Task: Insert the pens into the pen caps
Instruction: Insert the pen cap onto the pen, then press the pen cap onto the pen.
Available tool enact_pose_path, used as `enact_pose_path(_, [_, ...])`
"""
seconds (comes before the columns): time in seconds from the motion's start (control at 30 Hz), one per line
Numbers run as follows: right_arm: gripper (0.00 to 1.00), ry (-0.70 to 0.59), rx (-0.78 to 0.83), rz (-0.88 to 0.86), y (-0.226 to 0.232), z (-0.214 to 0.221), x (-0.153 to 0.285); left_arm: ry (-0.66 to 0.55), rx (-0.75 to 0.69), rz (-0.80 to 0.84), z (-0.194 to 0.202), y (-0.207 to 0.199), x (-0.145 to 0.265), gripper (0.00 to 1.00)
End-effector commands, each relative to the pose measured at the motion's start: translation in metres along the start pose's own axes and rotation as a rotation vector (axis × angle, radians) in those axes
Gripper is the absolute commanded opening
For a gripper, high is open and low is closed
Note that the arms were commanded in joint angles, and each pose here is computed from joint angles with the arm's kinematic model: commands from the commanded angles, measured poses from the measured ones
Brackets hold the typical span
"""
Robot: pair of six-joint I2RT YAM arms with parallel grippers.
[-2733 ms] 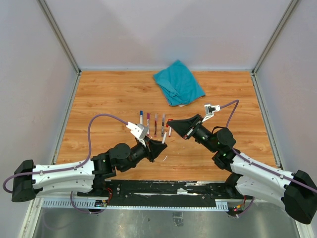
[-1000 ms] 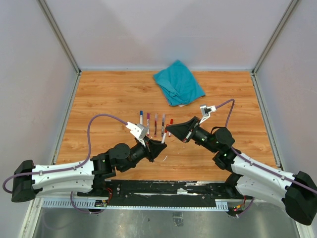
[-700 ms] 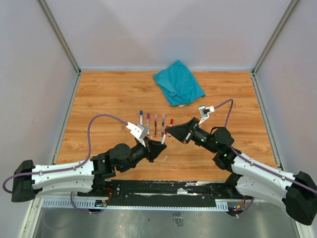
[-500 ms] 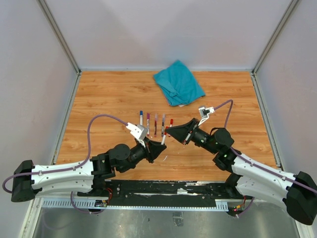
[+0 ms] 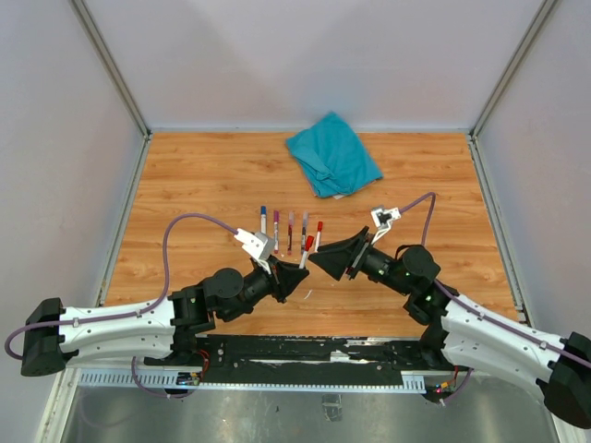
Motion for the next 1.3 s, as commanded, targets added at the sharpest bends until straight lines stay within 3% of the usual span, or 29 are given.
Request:
enact_pose_path(0.0, [0.68, -0.026, 0.08, 0.084, 0.002, -0.01, 0.009, -0.055, 0.012, 0.007, -0.01, -0.004, 0.0, 0.0])
enact_pose_path(0.27, [0.72, -0.046, 0.121, 0.297, 0.005, -0.035, 0.016, -0.049, 0.011, 0.013, -0.01, -0.004, 0.0, 0.0])
enact_pose_path(0.73, [0.69, 0.09, 0.129, 0.162, 0.031, -0.05, -0.025, -0.043, 0.011, 0.026, -0.01, -0.006, 0.0, 0.0])
enact_pose_path(0.83, [0.64, 0.119, 0.123, 0.14, 0.031, -0.048, -0.031, -0.042, 0.011, 0.027, -0.01, -0.006, 0.0, 0.0])
enact_pose_path(1.27, [0.18, 0.164, 0.106, 0.128, 0.022, -0.036, -0.039, -0.043, 0.008, 0.025, -0.01, -0.006, 0.0, 0.01])
Point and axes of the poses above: each gripper's point midway between its finger pads, its own x axis back along the fingers, its own y axis along the line the jaws close on, z = x × y, the point moved 9 cm from there along x, back along the fingers, and after that the axes turned 3 degrees about x, right-handed, at the moved point
